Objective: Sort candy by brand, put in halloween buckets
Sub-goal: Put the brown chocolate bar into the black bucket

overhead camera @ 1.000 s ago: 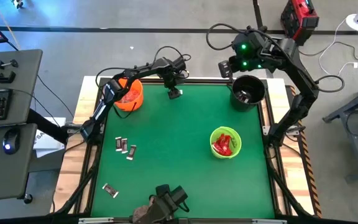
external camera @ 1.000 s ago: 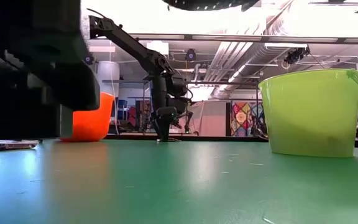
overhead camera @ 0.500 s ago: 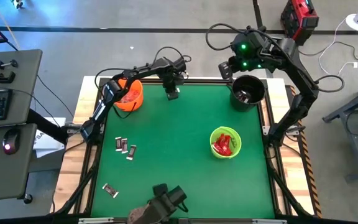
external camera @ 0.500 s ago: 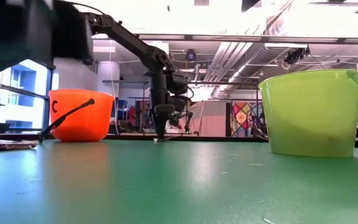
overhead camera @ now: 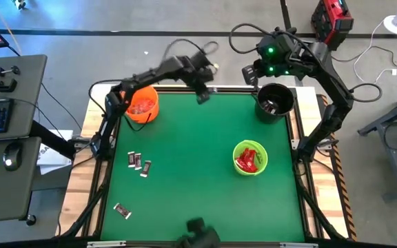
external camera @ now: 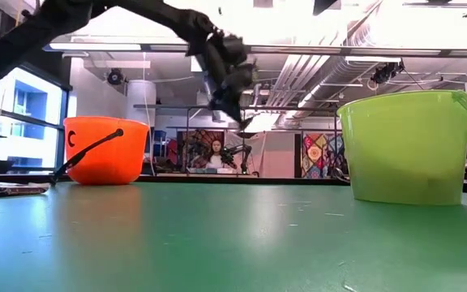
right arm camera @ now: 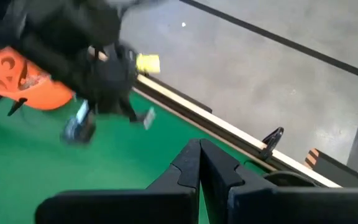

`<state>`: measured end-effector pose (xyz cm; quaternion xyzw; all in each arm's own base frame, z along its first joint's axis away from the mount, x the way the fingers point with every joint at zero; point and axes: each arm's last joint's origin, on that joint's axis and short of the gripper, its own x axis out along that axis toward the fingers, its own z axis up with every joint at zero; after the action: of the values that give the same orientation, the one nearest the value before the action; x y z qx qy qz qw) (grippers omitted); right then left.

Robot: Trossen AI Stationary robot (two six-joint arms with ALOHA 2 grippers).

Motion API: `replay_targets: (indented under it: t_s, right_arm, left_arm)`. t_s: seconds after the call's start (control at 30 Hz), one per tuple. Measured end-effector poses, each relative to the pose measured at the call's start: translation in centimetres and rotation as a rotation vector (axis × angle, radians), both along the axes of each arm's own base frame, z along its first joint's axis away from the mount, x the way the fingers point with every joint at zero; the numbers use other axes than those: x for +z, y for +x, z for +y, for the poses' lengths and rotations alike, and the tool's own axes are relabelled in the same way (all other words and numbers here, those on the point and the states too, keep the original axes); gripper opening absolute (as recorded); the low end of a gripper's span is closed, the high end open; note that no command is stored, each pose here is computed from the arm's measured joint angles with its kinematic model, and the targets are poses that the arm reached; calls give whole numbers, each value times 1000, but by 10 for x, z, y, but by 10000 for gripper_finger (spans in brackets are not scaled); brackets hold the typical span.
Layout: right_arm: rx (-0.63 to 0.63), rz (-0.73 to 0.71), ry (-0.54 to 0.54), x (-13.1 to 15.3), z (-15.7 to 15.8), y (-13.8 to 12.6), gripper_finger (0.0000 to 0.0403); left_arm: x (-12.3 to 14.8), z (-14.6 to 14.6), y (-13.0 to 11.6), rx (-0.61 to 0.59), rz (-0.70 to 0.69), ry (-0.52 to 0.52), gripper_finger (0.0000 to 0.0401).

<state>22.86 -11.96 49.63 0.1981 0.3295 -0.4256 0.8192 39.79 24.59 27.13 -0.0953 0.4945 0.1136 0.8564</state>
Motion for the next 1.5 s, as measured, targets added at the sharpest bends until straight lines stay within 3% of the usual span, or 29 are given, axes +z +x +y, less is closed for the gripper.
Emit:
replay_targets:
  t_s: [0.27,0.5,0.77,1.1,1.4,1.5]
  right_arm:
    - [-30,-62,1,3,-1,3,0]
    - [-54,-93,7,4,-2,4,0]
    - [-86,-181,-27,9,-5,8,0]
    - [-108,-247,-52,12,-9,15,0]
    - [-113,-231,-30,4,-15,29,0]
    - [-112,-223,-26,1,-16,32,0]
  left_arm:
    - [-7,-78,68,-153,-227,-25,1]
    - [-14,-113,110,-203,-469,-28,0]
    - [-24,-94,137,-157,-773,106,0]
    - [-46,-67,150,-56,-1015,317,0]
    - [-92,-68,159,-43,-964,321,1]
    - [-95,-68,160,-32,-949,318,1]
